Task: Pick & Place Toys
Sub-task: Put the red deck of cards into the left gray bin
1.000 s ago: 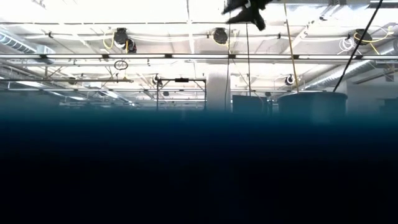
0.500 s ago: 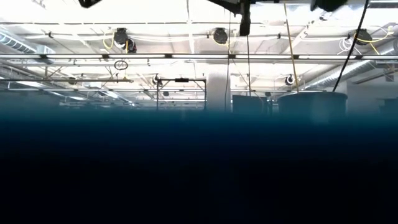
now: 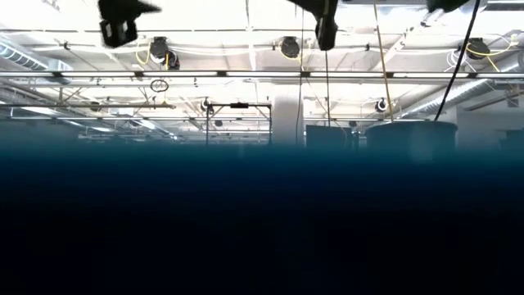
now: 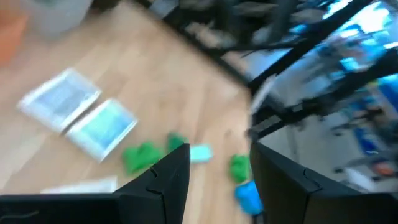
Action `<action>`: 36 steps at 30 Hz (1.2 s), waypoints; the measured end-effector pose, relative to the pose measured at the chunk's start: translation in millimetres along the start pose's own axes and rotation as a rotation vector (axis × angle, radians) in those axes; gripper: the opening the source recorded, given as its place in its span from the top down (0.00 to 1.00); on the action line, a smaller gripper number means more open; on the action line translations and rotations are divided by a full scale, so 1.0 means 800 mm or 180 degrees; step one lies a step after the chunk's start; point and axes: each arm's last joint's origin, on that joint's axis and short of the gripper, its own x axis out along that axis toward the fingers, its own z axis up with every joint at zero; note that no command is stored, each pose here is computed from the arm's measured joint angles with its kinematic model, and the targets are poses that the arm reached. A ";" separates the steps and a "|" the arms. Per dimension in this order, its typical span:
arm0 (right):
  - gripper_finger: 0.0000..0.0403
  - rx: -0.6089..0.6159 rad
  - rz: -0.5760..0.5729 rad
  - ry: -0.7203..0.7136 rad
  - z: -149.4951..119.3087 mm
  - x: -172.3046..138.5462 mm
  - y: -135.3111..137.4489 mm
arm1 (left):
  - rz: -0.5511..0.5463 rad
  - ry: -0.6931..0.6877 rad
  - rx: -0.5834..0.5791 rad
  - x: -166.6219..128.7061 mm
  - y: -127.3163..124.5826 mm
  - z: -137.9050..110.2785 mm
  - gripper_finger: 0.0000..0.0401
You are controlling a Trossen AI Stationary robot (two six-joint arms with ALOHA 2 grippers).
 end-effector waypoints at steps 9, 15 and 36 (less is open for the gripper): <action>0.65 -0.0163 0.0043 0.0863 -0.054 -0.019 0.031 | 0.0470 0.0663 -0.0809 0.038 -0.020 -0.059 0.57; 0.65 -0.0140 0.0006 0.1171 -0.074 -0.030 0.041 | 0.0561 0.0984 -0.1140 0.052 -0.042 -0.095 0.57; 0.65 -0.0157 -0.0099 0.1468 -0.089 -0.040 0.044 | 0.1564 0.2400 -0.1051 0.010 -0.064 -0.158 0.57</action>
